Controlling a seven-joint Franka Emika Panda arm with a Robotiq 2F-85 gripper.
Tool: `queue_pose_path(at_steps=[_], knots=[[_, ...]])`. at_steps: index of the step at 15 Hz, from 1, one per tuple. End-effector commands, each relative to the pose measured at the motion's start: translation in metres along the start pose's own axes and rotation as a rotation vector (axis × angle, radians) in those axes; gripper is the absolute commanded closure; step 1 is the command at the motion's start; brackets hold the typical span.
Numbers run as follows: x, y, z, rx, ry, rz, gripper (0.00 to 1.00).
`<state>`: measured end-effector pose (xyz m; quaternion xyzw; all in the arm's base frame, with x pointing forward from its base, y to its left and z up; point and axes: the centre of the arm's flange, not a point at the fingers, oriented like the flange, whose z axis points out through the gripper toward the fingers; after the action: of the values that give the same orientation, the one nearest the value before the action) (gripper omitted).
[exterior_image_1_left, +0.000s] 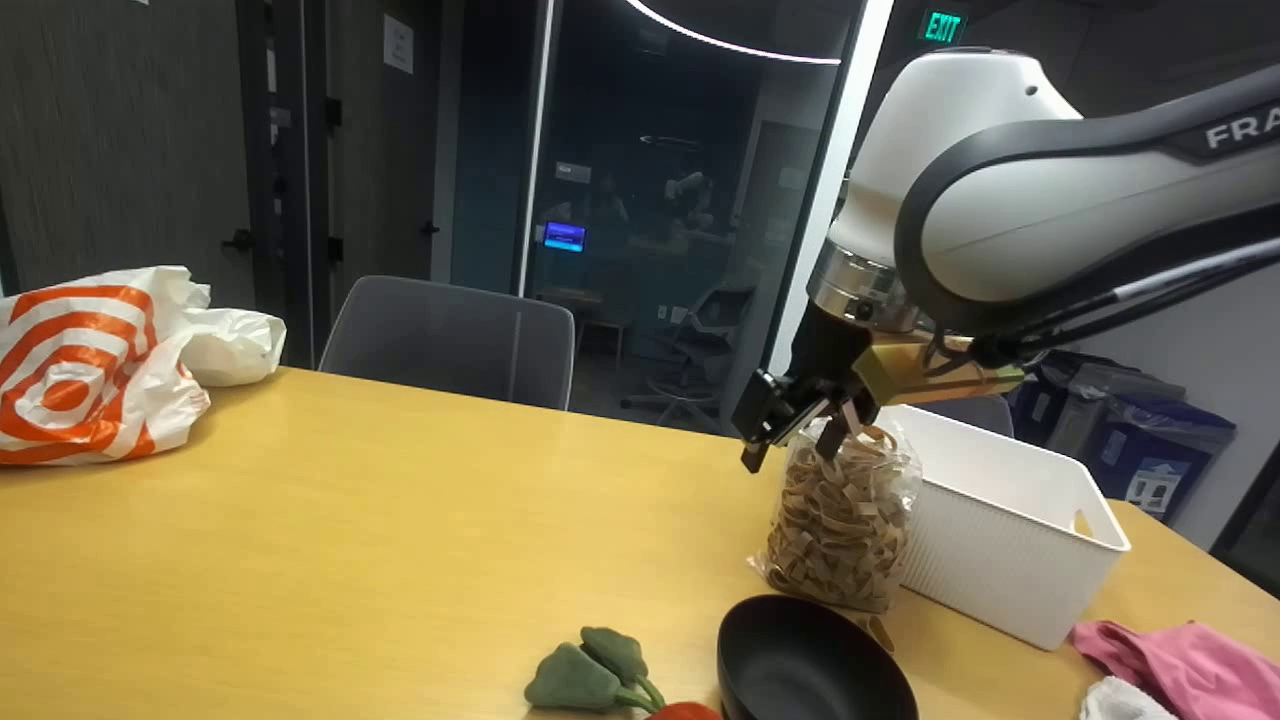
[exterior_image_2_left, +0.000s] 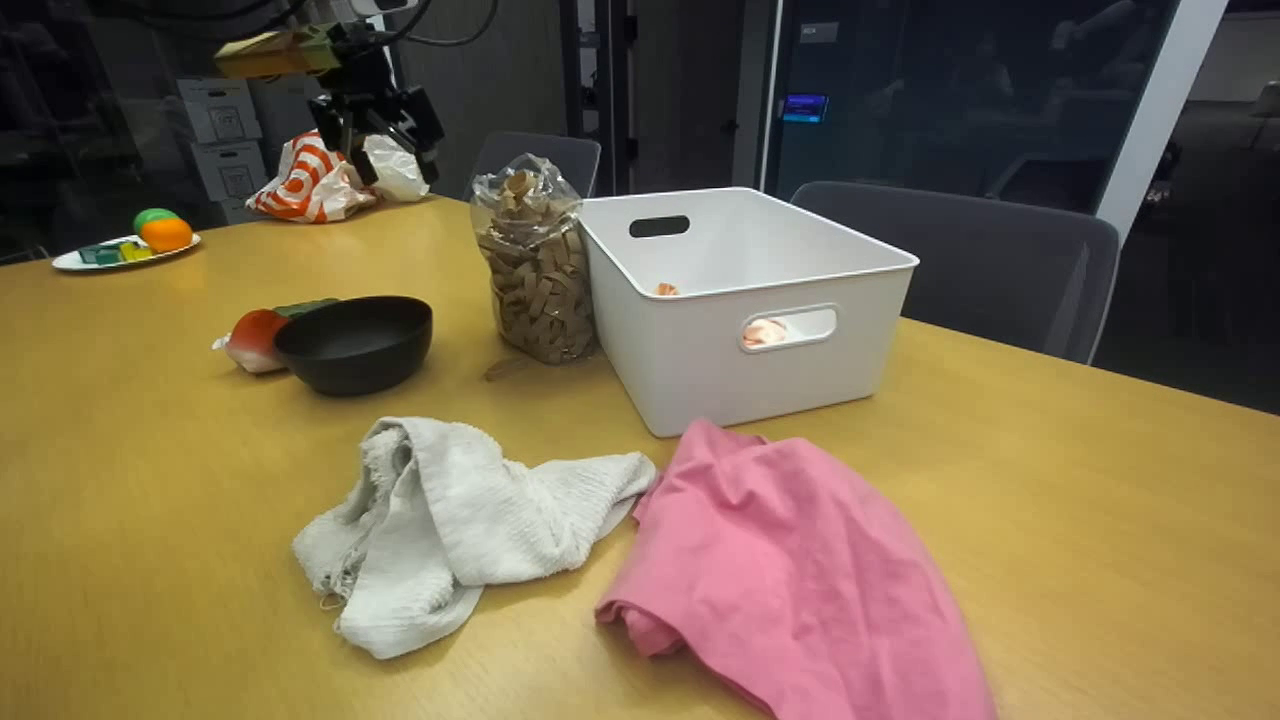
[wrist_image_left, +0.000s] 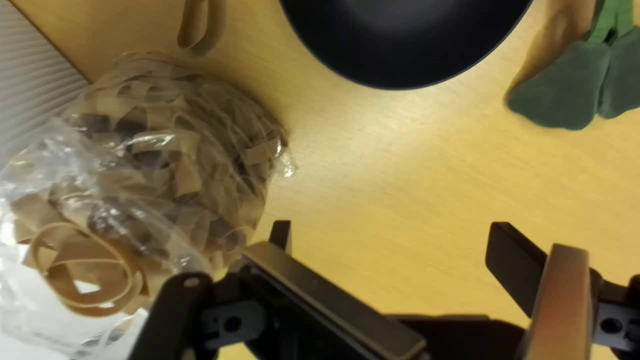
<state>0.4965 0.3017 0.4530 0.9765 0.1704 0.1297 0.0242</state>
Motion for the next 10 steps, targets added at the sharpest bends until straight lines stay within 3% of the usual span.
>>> queue_pose_path(at_steps=[1,10], knots=[[0.031,0.021,-0.011,-0.071,0.044,0.114,0.00],[0.043,0.100,-0.016,-0.127,0.067,0.401,0.00]])
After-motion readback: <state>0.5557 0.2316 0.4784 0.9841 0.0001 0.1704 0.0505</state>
